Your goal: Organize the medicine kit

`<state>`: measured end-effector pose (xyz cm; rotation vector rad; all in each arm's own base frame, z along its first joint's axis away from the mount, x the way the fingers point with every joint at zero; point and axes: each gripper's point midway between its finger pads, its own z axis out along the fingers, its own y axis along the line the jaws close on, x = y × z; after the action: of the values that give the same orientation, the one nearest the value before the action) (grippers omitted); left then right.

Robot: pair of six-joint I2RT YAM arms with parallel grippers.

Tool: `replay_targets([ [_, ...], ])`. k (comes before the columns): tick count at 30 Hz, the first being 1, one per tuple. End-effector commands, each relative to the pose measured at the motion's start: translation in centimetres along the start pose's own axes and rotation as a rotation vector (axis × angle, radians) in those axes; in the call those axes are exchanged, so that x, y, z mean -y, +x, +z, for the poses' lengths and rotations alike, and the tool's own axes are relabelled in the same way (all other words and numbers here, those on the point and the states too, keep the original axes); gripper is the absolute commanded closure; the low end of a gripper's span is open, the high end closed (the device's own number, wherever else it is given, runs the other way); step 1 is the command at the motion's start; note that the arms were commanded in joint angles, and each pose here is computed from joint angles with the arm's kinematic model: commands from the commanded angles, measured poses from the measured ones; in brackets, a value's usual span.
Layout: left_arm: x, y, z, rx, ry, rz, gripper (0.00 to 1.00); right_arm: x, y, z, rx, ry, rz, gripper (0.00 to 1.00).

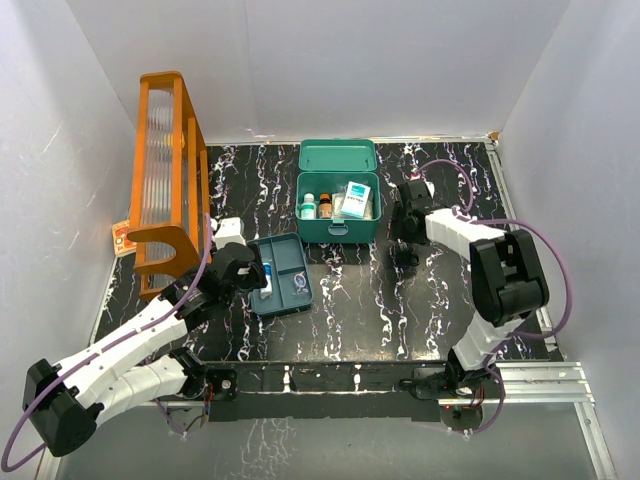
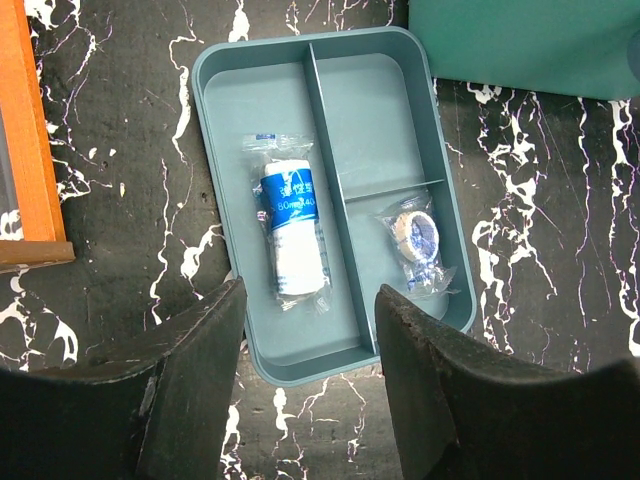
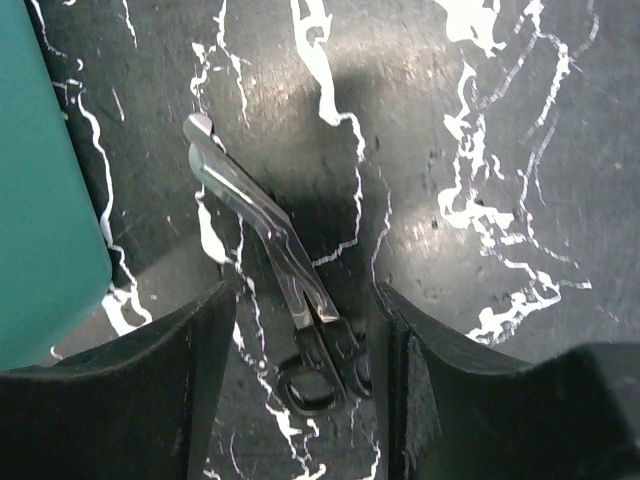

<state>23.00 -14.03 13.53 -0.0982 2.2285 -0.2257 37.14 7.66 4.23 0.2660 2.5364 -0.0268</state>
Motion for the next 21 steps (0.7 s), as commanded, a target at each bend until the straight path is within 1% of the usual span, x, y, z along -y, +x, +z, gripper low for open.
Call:
replay_targets([
  [1, 0.1, -0.8, -0.6, 0.02, 0.006, -0.003, 0.46, -1.6, -2.2, 1.3, 0.01, -0.076, -0.045, 0.49],
  [4, 0.0, -0.5, -0.4, 0.009, -0.002, 0.002, 0.45, -1.6, -1.3, 2.4, -0.032, -0.073, -0.064, 0.5],
  [8, -0.1, 0.0, -0.2, -0.007, -0.01, 0.009, 0.45, -1.3, -0.3, 3.1, -0.066, -0.062, -0.082, 0.56],
  [11, -0.1, 0.2, 0.0, -0.015, -0.011, 0.013, 0.45, -1.1, 0.2, 3.3, -0.09, -0.062, -0.088, 0.63],
  [16, 0.0, 0.2, 0.1, -0.016, -0.011, 0.016, 0.44, -0.8, 0.7, 2.8, -0.107, -0.052, -0.08, 0.81],
  [21, 0.0, 0.5, 0.3, -0.024, -0.012, 0.019, 0.44, -0.3, 1.2, 1.3, -0.093, -0.056, -0.05, 0.86],
])
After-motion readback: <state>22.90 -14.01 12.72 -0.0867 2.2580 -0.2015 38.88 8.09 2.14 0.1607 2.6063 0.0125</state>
